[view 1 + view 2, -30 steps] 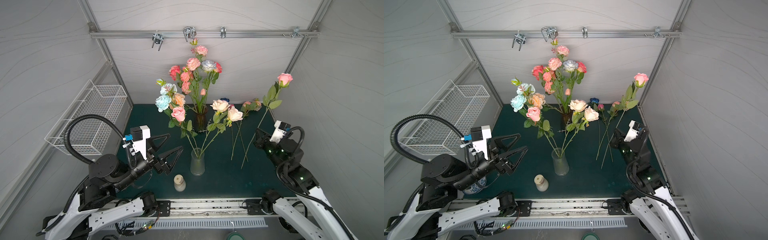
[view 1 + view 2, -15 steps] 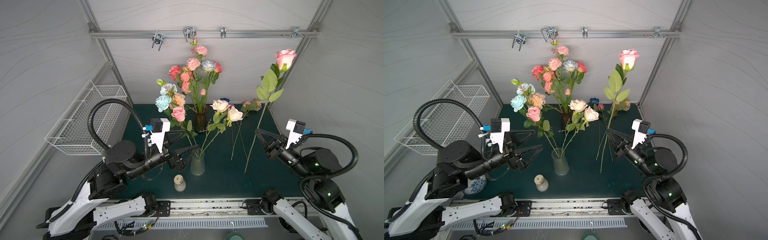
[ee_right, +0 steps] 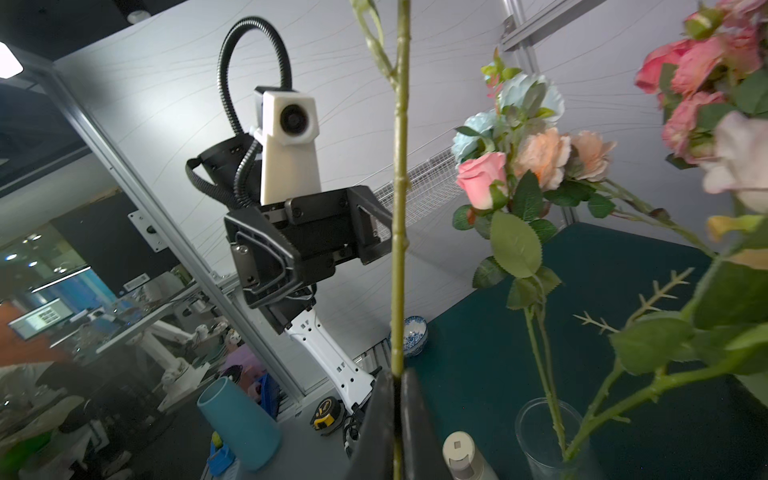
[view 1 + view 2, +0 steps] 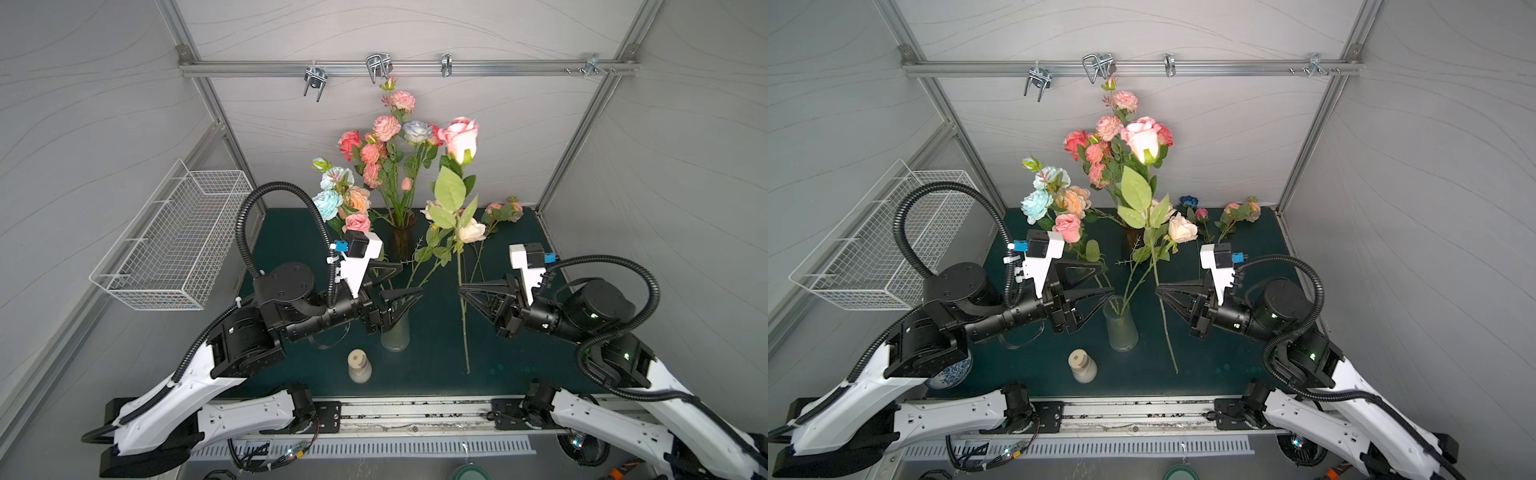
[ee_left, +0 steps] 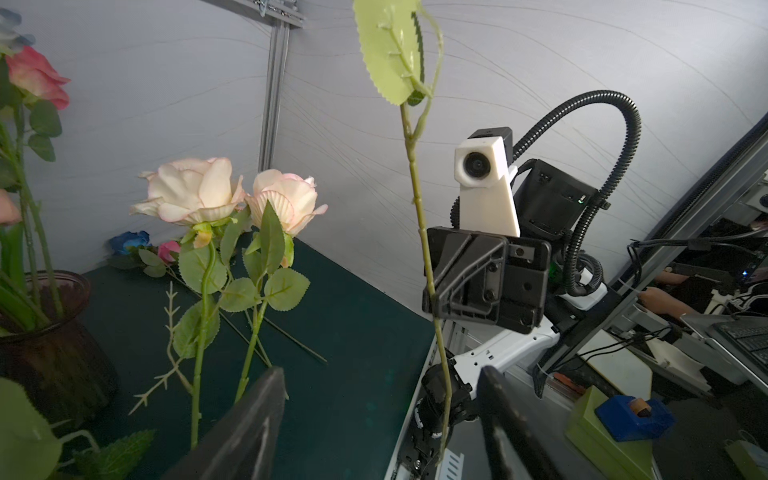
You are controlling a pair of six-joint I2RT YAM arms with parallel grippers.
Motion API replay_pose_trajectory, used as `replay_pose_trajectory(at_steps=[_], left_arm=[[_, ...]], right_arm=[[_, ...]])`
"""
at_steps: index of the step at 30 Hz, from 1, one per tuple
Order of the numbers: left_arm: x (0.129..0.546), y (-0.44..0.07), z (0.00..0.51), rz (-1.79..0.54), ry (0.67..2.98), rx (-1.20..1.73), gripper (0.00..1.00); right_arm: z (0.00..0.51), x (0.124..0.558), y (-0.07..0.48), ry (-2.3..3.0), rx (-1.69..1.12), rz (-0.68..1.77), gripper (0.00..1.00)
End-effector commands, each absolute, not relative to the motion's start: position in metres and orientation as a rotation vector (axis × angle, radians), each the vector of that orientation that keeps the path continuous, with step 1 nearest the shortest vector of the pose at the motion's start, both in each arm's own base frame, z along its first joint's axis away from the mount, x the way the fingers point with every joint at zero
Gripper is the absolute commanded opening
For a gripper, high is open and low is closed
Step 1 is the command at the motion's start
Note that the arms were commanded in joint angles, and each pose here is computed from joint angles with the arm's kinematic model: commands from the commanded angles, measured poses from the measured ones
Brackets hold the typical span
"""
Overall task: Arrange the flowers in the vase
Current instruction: 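Carry the pink rose toward the left gripper while the left reaches toward it, then grasp the pink rose stem with the left gripper, then open the right gripper and draw back while the left holds the pink rose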
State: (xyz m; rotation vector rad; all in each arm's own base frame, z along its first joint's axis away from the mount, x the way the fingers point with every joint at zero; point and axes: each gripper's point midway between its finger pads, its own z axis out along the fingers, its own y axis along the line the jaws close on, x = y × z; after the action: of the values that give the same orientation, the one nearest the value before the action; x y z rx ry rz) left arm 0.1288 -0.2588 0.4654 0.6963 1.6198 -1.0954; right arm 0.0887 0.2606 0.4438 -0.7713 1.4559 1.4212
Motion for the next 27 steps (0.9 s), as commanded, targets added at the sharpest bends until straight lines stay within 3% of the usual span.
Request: replay_pose_trajectory(at_steps=[1,6,10,13,21,24,27], left_arm=[[0.121,-0.253,0.501,-1.148,1.507,0.676,0.66],[0.123,-0.252,0.500,-1.137,1.510,0.669,0.66],[0.119,-0.250,0.503,-1.151,1.492,0.681,0.59],[0.119,-0.247,0.505,-1.145,1.482,0.671,0.48],[0.121,-0.242,0.513,-1.110,1.462,0.665,0.02],[0.124,-0.241,0.517,-1.080,1.460,0.661,0.00],[0.127,-0.238,0.520,-1.040,1.460,0.669,0.00]], right_arm=[[0.463,0.080,0.271,1.346,-0.822,1.377,0.00],[0.459,0.063,0.292,1.323,-0.907,1.400,0.00],[0.454,0.063,0.300,1.334,-0.919,1.384,0.00],[0.450,0.061,0.305,1.345,-0.939,1.398,0.00],[0.438,0.061,0.312,1.388,-0.964,1.396,0.00],[0.435,0.063,0.311,1.402,-0.957,1.382,0.00],[0.434,0.066,0.304,1.409,-0.935,1.354,0.42]])
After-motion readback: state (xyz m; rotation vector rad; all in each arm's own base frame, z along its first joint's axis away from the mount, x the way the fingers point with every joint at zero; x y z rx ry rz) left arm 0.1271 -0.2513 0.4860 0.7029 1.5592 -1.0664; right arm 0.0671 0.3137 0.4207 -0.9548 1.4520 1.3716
